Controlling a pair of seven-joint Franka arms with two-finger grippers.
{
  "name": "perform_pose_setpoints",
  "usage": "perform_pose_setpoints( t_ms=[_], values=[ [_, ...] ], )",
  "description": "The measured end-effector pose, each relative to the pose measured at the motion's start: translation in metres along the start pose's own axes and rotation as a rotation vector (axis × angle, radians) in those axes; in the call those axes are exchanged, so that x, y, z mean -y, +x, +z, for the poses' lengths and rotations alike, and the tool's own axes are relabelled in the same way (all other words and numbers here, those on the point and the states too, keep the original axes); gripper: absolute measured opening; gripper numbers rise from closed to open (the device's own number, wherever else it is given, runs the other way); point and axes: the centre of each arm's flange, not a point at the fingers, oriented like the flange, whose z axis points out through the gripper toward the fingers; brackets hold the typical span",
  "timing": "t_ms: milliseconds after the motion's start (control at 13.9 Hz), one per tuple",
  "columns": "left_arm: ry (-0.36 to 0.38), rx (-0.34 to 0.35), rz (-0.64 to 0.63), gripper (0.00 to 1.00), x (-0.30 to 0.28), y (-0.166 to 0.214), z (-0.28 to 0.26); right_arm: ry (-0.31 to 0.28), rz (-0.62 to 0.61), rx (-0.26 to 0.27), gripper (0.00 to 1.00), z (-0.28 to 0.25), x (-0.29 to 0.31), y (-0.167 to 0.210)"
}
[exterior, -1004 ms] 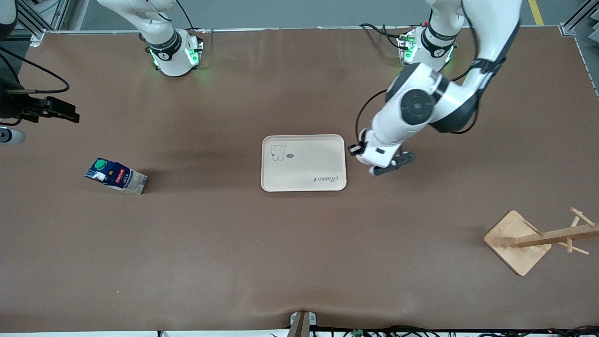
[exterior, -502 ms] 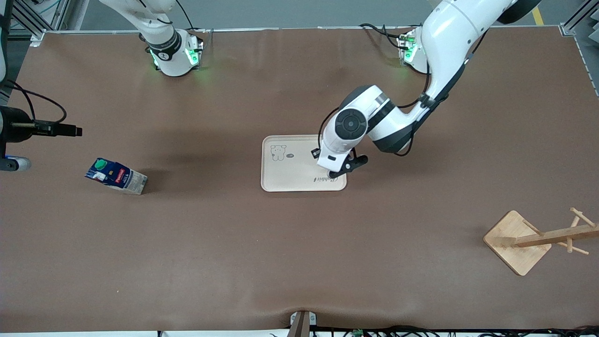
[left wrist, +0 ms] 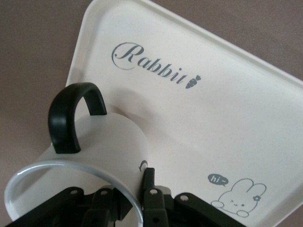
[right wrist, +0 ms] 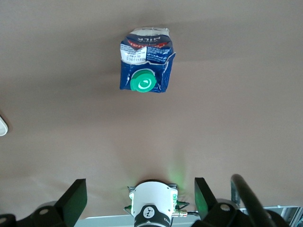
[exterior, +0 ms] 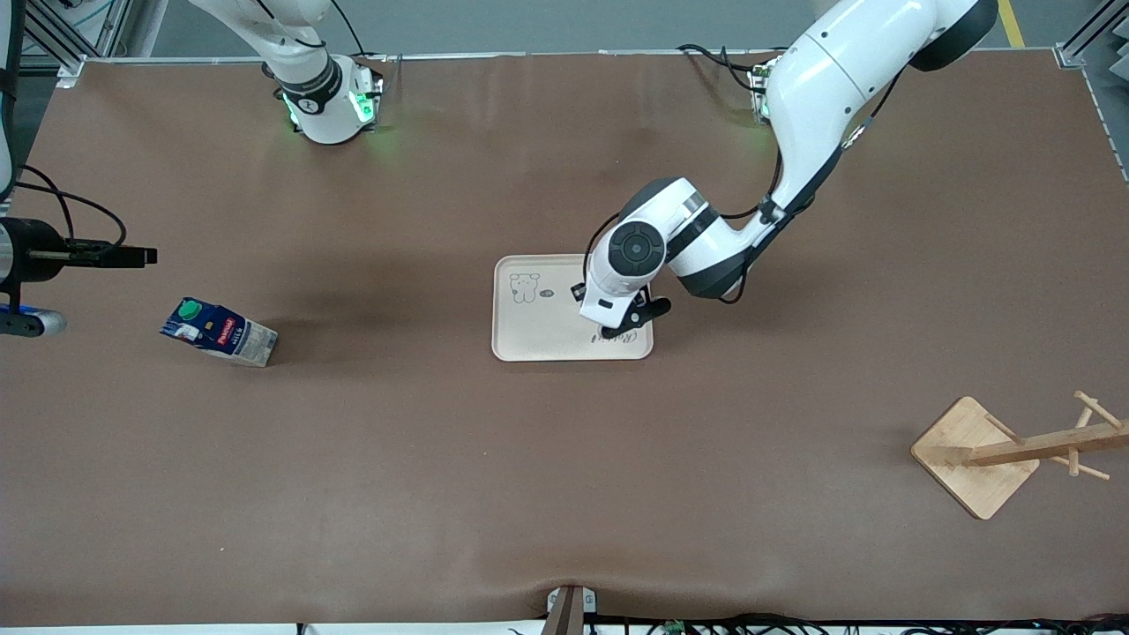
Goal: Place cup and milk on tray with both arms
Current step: 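Lower the mug onto the tray while the right gripper reaches the carton, then grasp the milk carton with the right gripper while the left gripper withdraws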
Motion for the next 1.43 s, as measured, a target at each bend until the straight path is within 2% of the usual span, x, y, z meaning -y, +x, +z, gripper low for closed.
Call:
perform_pose_setpoints(
  t_ms=[143,215,358,430,502,717,860,932,1075,1290,1434],
  values=[
    [0.008,-0.012,-0.004,0.08,0.0,0.003,0.007,0.018,0.025,0.038,1.0,0.02,-0.018,0.017],
    [0.008,-0.013,-0.005,0.08,0.0,0.003,0.007,0.026,0.036,0.039,1.0,0.03,-0.026,0.028],
    [0.007,-0.015,-0.007,0.08,0.0,0.005,0.006,0.032,0.052,-0.026,1.0,0.046,-0.038,0.052],
    [0.006,-0.017,-0.009,0.14,0.0,0.006,0.006,0.034,0.06,-0.054,1.0,0.054,-0.043,0.059],
    [0.003,-0.018,-0.014,0.24,-0.001,0.007,0.004,0.038,0.069,-0.063,1.0,0.064,-0.049,0.063],
    [-0.033,-0.038,-0.036,0.52,-0.008,0.013,-0.017,0.092,0.157,-0.025,1.0,0.089,-0.059,0.058],
    [-0.055,-0.068,-0.045,0.72,-0.008,0.02,-0.048,0.109,0.254,-0.027,1.0,0.086,-0.05,0.049],
    [-0.057,-0.088,-0.052,0.81,-0.004,0.024,-0.07,0.107,0.273,-0.044,1.0,0.081,-0.043,0.045],
    [-0.046,-0.131,-0.04,1.0,0.011,0.036,-0.125,0.105,0.29,-0.11,1.0,0.072,-0.033,0.044],
    [-0.018,-0.182,0.012,1.0,0.051,0.062,-0.206,0.109,0.294,-0.187,1.0,0.073,-0.032,0.051],
    [-0.017,-0.211,0.028,1.0,0.081,0.085,-0.244,0.106,0.288,-0.189,1.0,0.077,-0.027,0.052]
  ],
)
